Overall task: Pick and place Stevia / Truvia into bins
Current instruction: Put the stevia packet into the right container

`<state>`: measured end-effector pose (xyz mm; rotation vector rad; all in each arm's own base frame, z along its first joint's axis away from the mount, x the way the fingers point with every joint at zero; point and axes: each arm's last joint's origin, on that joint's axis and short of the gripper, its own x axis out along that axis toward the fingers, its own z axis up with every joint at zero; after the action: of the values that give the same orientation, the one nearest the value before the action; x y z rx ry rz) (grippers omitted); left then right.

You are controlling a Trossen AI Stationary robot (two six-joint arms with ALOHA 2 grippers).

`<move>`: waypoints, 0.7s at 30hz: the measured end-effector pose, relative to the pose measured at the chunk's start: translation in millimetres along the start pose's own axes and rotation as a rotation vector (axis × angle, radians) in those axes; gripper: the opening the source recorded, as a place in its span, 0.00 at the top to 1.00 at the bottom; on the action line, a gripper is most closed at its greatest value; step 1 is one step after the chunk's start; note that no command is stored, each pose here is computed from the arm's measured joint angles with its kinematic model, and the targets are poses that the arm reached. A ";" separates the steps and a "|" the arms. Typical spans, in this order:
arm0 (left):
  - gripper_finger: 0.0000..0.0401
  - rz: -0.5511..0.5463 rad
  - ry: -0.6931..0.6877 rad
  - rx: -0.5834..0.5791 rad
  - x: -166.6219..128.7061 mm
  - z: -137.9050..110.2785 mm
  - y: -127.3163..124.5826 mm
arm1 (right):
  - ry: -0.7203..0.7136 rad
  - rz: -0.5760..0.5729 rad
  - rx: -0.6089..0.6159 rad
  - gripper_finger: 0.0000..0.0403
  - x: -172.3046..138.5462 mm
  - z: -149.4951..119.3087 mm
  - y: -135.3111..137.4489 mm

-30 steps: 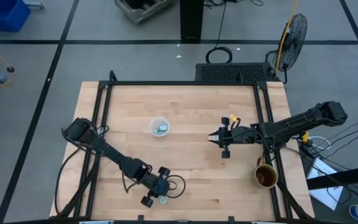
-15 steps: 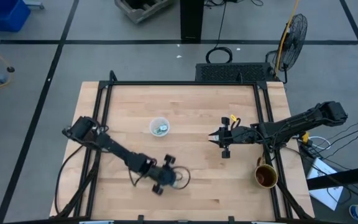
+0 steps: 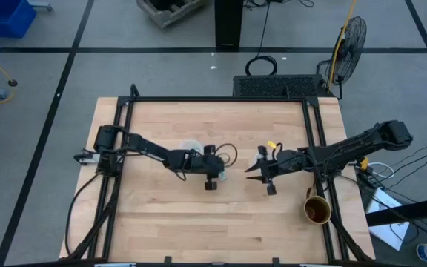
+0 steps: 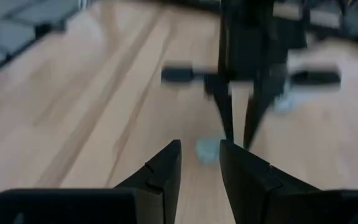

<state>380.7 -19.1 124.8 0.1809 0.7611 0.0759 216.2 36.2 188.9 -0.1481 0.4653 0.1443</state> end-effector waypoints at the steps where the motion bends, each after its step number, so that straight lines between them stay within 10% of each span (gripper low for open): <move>1: 0.80 0.005 -0.018 -0.021 0.7 1.5 4.1 | -0.036 -0.001 -0.006 0.75 3.1 1.2 0.0; 10: 0.80 0.010 -0.111 0.022 -2.6 12.2 6.3 | -0.061 0.044 -0.169 0.69 46.7 -19.7 5.6; 21: 0.80 0.417 -0.257 -0.071 -79.0 62.5 24.7 | -0.015 0.073 -0.140 0.55 96.4 -12.8 -0.5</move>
<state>366.8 -13.8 227.4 0.2745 0.4545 0.4660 295.9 43.5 133.8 -0.2672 0.4459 0.2499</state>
